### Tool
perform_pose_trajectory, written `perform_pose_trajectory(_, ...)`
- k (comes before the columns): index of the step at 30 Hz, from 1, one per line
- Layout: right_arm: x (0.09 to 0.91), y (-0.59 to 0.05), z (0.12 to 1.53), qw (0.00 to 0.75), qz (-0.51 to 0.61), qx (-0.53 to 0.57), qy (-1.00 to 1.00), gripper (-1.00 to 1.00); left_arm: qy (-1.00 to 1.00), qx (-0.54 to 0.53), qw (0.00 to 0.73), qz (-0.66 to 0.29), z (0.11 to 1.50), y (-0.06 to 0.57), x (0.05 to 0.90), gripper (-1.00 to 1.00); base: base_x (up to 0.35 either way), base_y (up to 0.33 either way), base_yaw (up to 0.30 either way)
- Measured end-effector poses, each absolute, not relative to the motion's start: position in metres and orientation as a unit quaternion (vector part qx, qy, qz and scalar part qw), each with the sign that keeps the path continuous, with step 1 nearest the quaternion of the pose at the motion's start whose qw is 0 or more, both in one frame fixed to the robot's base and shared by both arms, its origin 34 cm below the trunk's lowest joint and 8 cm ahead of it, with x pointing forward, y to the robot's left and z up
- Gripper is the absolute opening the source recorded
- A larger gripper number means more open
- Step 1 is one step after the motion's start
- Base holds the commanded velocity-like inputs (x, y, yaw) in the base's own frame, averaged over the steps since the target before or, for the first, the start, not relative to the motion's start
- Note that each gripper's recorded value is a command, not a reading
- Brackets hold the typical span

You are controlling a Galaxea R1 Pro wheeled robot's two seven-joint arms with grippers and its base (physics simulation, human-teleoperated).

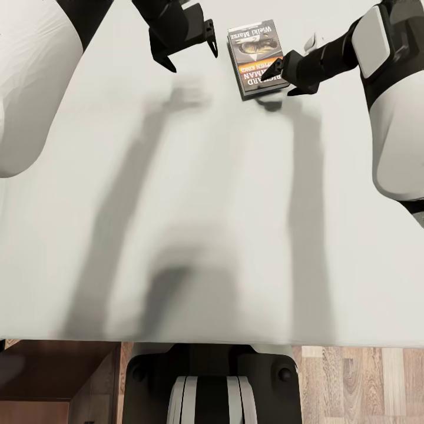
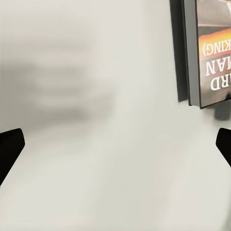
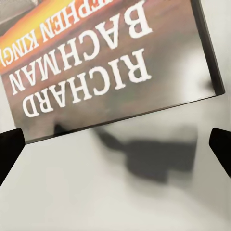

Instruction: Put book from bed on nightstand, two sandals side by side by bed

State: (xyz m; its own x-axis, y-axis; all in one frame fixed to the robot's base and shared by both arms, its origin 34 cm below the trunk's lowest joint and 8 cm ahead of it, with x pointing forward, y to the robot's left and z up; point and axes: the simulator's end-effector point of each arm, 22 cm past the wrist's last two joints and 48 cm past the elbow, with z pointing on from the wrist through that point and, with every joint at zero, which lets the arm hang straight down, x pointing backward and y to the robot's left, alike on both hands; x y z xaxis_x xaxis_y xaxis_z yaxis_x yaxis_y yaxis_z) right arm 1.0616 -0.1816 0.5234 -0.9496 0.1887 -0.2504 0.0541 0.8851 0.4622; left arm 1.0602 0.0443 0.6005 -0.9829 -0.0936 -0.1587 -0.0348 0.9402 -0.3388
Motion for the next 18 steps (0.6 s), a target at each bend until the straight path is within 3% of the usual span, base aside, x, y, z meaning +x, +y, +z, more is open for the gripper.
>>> perform_pose_trajectory(18, 1.0614, -0.1830, 0.5224, 0.149, 0.229, 0.063, 0.960, 1.00, 0.981, -0.033, 0.085, -0.170, 0.5985, 0.0441, 1.0588, 1.00, 0.000, 0.000, 0.000)
